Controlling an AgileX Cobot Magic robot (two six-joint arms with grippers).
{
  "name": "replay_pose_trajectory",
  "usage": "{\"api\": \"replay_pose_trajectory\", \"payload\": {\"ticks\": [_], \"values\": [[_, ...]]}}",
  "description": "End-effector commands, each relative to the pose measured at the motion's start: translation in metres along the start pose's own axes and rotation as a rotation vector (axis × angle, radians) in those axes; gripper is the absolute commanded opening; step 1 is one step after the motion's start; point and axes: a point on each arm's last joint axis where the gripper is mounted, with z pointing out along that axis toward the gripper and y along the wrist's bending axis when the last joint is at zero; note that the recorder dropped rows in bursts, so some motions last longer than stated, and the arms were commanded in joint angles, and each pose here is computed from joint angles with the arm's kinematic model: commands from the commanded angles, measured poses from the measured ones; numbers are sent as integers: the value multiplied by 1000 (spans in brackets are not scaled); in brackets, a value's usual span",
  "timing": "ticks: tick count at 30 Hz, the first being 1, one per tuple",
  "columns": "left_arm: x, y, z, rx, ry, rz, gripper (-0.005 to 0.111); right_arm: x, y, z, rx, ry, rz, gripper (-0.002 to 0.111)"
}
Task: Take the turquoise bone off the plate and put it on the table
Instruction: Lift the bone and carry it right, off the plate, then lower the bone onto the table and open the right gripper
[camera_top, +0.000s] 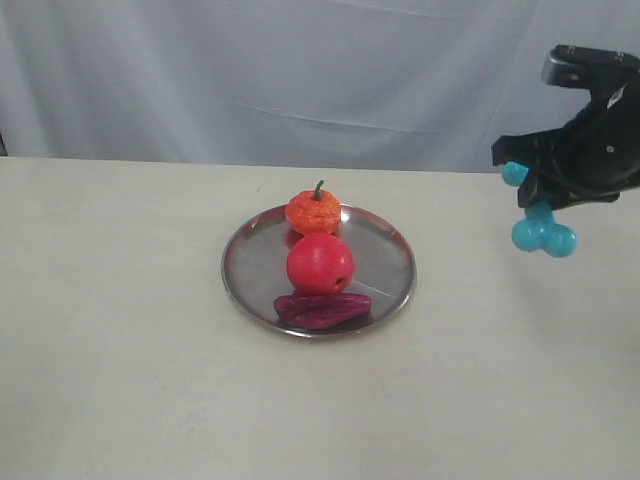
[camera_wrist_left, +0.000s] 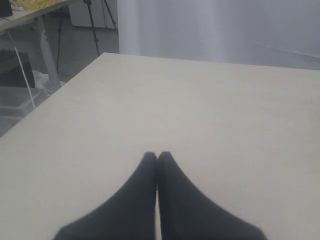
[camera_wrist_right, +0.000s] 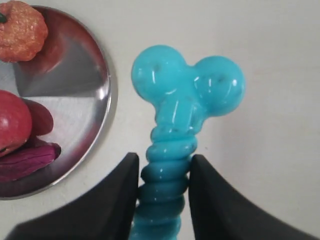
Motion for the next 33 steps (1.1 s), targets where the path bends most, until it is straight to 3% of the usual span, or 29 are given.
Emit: {"api": "replay_pose_trajectory", "payload": {"ticks": [1,17,25,27,30,31,33], "values": [[0,0,0,0,-4,-4,0,8,-5,19,1,58,49,0],[0,0,0,0,-4,-4,0,46,14,129,29,326,93,0],[0,0,0,0,-4,-4,0,51,26,143,13,323,50,0],[0,0,0,0,-4,-4,0,51,26,143,11,321,41,12],[0,0,0,0,-4,-4,0,51,26,141,3,324,-5,53],[0,0,0,0,-4,-4,0,49,26,138,0,314,-7,60],[0,0,0,0,-4,-4,0,43,28,127,-6,284,-9,60]]}}
